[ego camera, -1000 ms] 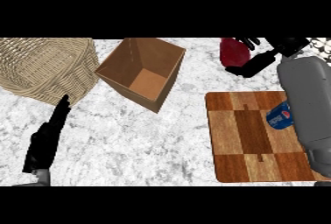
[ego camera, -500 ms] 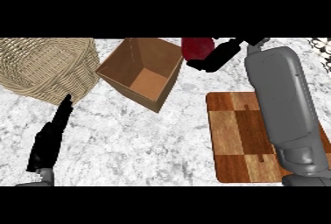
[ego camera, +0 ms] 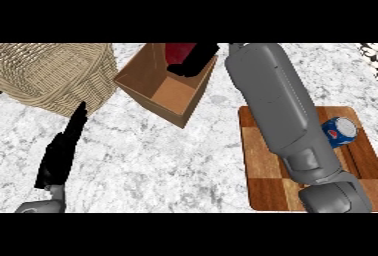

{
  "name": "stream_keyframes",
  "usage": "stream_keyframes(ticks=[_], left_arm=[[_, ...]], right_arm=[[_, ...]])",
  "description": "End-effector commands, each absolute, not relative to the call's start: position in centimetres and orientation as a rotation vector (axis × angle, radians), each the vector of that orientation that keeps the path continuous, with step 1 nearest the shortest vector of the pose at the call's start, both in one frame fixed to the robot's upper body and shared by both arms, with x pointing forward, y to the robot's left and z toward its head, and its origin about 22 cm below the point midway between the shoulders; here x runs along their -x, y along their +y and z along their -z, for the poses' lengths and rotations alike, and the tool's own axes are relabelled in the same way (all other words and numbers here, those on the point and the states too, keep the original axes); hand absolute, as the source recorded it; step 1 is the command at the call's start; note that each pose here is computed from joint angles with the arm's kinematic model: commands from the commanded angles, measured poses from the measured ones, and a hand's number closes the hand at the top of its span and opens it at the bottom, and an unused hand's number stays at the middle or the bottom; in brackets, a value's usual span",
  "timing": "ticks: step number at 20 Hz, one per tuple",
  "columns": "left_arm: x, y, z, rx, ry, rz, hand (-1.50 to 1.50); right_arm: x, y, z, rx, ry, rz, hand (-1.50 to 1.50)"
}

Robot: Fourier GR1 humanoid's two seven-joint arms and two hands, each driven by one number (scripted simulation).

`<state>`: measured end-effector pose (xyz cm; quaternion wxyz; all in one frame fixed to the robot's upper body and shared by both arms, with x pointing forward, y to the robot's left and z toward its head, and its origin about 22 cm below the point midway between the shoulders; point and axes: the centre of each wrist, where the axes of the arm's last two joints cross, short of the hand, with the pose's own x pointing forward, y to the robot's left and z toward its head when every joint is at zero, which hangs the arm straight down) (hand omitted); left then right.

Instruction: Pick the pear from the cutting board and place it in the cardboard box

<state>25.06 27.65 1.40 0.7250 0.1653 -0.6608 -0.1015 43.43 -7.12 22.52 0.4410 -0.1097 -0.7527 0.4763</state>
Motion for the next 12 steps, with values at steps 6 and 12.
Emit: stream_keyframes(ticks=[6,12], left_arm=[[-25.7,29.0,-2.1,-0.329,-1.469,0.260,0.00],[-26.0,27.1,-2.1,-0.331,-1.468,0.258,0.00]], right_arm=[[-43.9,-3.1,-17.8,0.363,-1.708,-1.259,1.50],[-44.2,-3.8,-14.2,0.323,-1.606,-1.175,-1.50]])
